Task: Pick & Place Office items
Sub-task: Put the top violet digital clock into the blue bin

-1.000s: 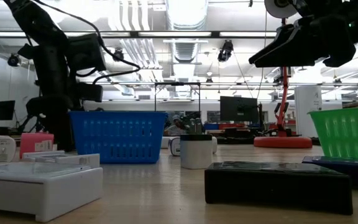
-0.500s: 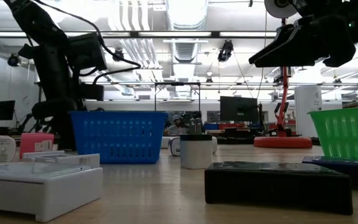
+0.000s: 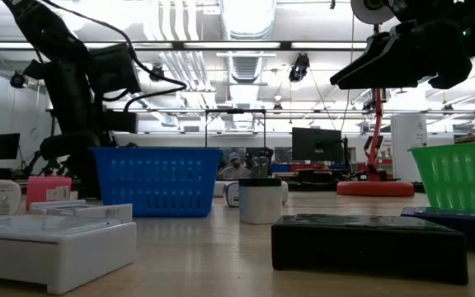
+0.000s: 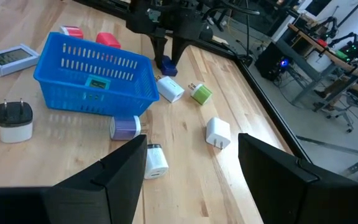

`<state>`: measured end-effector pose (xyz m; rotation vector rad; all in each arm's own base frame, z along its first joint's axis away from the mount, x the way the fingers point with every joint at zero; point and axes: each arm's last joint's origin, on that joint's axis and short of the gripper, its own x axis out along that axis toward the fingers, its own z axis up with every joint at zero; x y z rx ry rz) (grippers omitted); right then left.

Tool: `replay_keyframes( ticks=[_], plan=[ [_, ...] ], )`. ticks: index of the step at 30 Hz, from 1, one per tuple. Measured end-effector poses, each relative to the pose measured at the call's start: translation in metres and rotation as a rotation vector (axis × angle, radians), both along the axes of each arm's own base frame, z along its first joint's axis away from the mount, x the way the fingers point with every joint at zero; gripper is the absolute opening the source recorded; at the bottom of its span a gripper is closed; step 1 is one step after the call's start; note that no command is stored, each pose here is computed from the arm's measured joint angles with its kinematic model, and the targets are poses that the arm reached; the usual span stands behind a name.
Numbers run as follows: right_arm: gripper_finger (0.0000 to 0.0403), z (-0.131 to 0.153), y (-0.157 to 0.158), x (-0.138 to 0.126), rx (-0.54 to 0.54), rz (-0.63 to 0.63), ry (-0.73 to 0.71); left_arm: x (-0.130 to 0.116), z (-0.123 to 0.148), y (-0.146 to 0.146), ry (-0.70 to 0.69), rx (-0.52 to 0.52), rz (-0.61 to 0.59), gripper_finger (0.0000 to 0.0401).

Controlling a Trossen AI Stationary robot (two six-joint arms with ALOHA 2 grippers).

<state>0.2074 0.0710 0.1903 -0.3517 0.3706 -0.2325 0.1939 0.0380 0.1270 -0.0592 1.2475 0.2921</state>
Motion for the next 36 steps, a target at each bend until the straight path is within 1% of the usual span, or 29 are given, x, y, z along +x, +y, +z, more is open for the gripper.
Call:
replay_keyframes(
  ticks=[9,13,16,29,36],
  plan=[
    [0.0246,0.000,0.000,0.000,0.000,0.000,0.000,-0.001,0.000,-0.002,-0.191,-0.019,-0.032,0.0139],
    [0.0246,0.000,0.000,0.000,0.000,0.000,0.000,-0.005,0.001,-0.003,-0.283,-0.002,-0.035,0.0139],
    [0.0247,0.000,0.000,0.000,0.000,0.000,0.000,-0.012,-0.001,-0.004,-0.325,0.007,-0.038,0.0139],
    [0.0247,0.001,0.000,0.000,0.007,-0.001,-0.009,-0.031,0.009,-0.007,-0.566,0.108,-0.106,0.0139],
    [0.0247,0.000,0.000,0.000,0.020,-0.005,-0.011,-0.038,0.017,-0.009,-0.714,0.141,-0.155,0.0139]
  ],
)
